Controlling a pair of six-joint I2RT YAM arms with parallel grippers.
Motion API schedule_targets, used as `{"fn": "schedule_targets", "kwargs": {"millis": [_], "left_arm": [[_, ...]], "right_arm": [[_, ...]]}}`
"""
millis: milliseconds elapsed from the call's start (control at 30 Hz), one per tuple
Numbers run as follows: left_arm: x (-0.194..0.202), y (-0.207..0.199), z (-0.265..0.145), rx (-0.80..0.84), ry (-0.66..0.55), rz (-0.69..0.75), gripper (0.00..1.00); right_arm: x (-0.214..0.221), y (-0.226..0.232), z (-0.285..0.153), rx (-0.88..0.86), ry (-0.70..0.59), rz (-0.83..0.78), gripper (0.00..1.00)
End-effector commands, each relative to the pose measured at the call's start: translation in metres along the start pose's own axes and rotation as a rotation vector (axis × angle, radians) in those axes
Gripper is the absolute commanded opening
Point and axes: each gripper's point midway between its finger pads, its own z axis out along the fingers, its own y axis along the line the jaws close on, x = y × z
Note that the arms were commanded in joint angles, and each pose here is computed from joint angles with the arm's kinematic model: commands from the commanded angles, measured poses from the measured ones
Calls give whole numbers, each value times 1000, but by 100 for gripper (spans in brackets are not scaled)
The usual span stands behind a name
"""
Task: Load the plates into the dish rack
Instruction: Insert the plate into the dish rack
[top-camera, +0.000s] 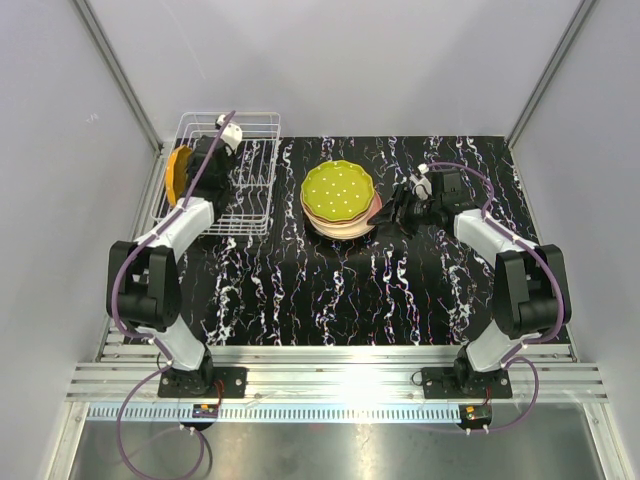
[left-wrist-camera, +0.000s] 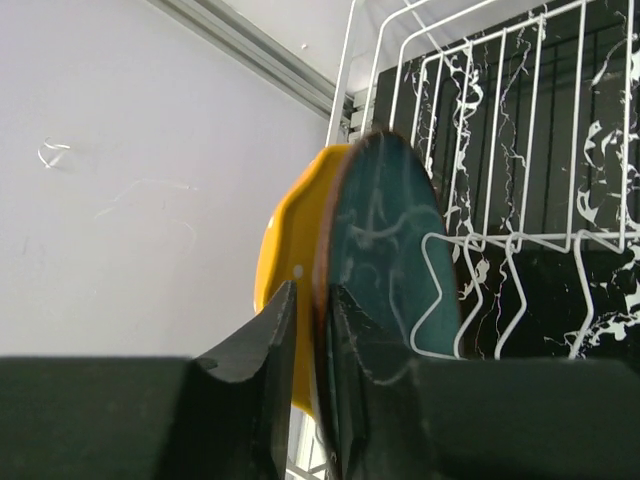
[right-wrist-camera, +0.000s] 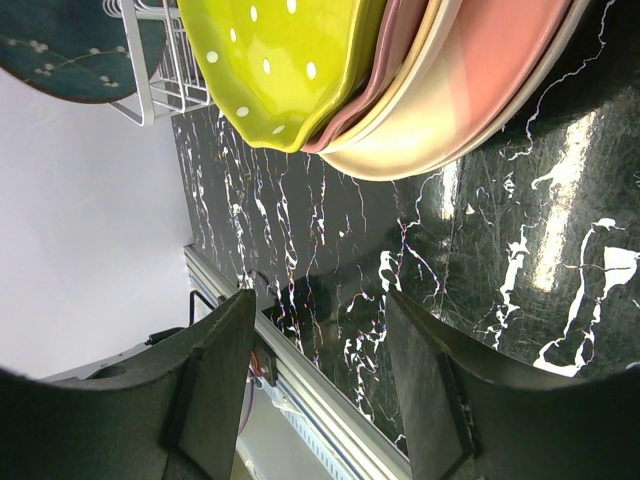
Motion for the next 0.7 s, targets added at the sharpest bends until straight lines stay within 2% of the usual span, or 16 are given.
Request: {"fn": "schedule_targets", "kwargs": {"millis": [0, 133, 167, 233, 267, 400, 533, 667], "left_arm": [[-42, 48, -6, -127, -119, -139, 24], [-35, 53, -7, -134, -103, -184, 39], [-36, 55, -9, -136, -107, -193, 46], [-33, 58, -10, -141, -100, -212, 50], [-34, 62, -13, -144, -107, -223, 57], [-38, 72, -22, -151, -121, -263, 70], [-48, 82, -37, -123, -127, -339, 76], [-70, 96, -66, -53, -186, -469, 79]], "right_arm": [[-3, 5, -1, -40, 2, -27, 62], [-2, 8, -5, -40, 0, -30, 61], [-2, 9, -6, -41, -1, -30, 61], [-2, 11, -8, -44, -4, -34, 61], [-2, 12, -9, -43, -5, -32, 61], [-1, 18, -14, -47, -15, -34, 61], [-2, 25, -22, -49, -35, -40, 61], [-7, 34, -29, -46, -64, -43, 61]]}}
